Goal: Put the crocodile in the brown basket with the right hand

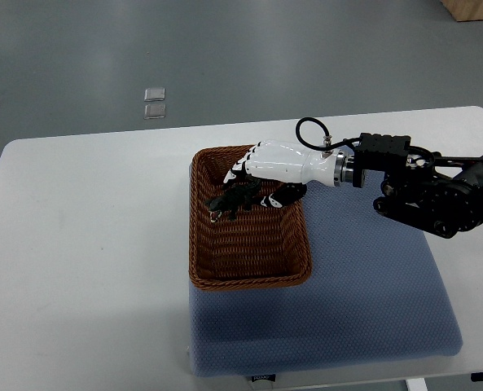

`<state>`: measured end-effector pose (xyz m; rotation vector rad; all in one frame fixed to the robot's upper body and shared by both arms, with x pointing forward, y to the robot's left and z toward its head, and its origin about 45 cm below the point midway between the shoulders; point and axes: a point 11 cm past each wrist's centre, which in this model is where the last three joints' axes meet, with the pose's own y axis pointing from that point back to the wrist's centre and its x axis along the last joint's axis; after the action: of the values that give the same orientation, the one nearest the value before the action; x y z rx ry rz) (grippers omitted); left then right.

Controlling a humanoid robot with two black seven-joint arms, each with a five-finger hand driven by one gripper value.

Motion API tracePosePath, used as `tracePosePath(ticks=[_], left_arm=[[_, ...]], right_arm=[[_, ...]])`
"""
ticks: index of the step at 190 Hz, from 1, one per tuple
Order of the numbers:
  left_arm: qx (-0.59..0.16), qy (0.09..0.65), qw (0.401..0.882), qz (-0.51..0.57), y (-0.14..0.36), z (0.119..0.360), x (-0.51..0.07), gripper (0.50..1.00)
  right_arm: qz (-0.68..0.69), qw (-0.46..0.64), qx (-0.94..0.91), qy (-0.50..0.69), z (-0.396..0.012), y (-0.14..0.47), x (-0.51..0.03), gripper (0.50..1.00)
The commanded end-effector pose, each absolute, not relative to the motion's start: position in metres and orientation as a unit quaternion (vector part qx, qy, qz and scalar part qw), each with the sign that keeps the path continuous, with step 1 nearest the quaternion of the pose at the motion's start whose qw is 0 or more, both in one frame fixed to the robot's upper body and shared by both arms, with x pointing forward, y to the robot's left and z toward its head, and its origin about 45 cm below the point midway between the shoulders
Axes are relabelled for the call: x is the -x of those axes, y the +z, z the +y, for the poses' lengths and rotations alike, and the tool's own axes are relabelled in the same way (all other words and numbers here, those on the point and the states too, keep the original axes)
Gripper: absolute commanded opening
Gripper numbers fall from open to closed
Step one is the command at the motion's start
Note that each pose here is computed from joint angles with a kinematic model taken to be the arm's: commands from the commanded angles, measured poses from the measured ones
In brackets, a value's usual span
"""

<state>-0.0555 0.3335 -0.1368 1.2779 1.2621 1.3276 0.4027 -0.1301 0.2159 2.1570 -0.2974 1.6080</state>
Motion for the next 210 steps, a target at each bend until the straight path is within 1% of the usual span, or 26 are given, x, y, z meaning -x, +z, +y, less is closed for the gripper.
tracePosePath(ticks=[1, 32, 54, 76, 94, 121, 157, 177, 210], left_arm=[[-0.514, 0.534, 0.439, 0.508, -0.137, 0.333, 0.055, 1.0], [-0.514, 0.534, 0.438, 0.508, -0.137, 0.333, 0.056, 1.0], [-0.515, 0.533, 0.439, 0.508, -0.137, 0.333, 0.056, 1.0], [-0.514, 0.534, 0.439, 0.508, -0.137, 0.333, 0.055, 1.0], [-0.514, 0.534, 0.438, 0.508, -0.137, 0.333, 0.056, 1.0], [-0.514, 0.534, 0.439, 0.508, -0.137, 0.333, 0.055, 1.0], [-0.514, 0.534, 0.439, 0.508, -0.137, 0.333, 0.055, 1.0], [-0.515, 0.534, 0.439, 0.507, -0.137, 0.333, 0.056, 1.0], [-0.515, 0.533, 0.439, 0.508, -0.137, 0.333, 0.056, 1.0]], right_arm=[[-0.115, 0.213, -0.779, 0.579, -0.133, 0.211, -0.4, 0.938], [-0.127, 0.224, -0.776, 0.576, -0.146, 0.214, -0.405, 0.936], [-0.185, 0.23, -0.791, 0.536, -0.163, 0.228, -0.42, 0.934], [-0.245, 0.256, -0.829, 0.432, -0.187, 0.237, -0.435, 0.934], [-0.29, 0.25, -0.86, 0.336, -0.207, 0.246, -0.444, 0.934], [-0.345, 0.21, -0.892, 0.203, -0.23, 0.251, -0.451, 0.936], [-0.403, 0.14, -0.902, 0.056, -0.261, 0.251, -0.461, 0.936], [-0.424, 0.114, -0.897, -0.046, -0.279, 0.238, -0.46, 0.936], [-0.462, 0.064, -0.862, -0.2, -0.297, 0.219, -0.455, 0.936]])
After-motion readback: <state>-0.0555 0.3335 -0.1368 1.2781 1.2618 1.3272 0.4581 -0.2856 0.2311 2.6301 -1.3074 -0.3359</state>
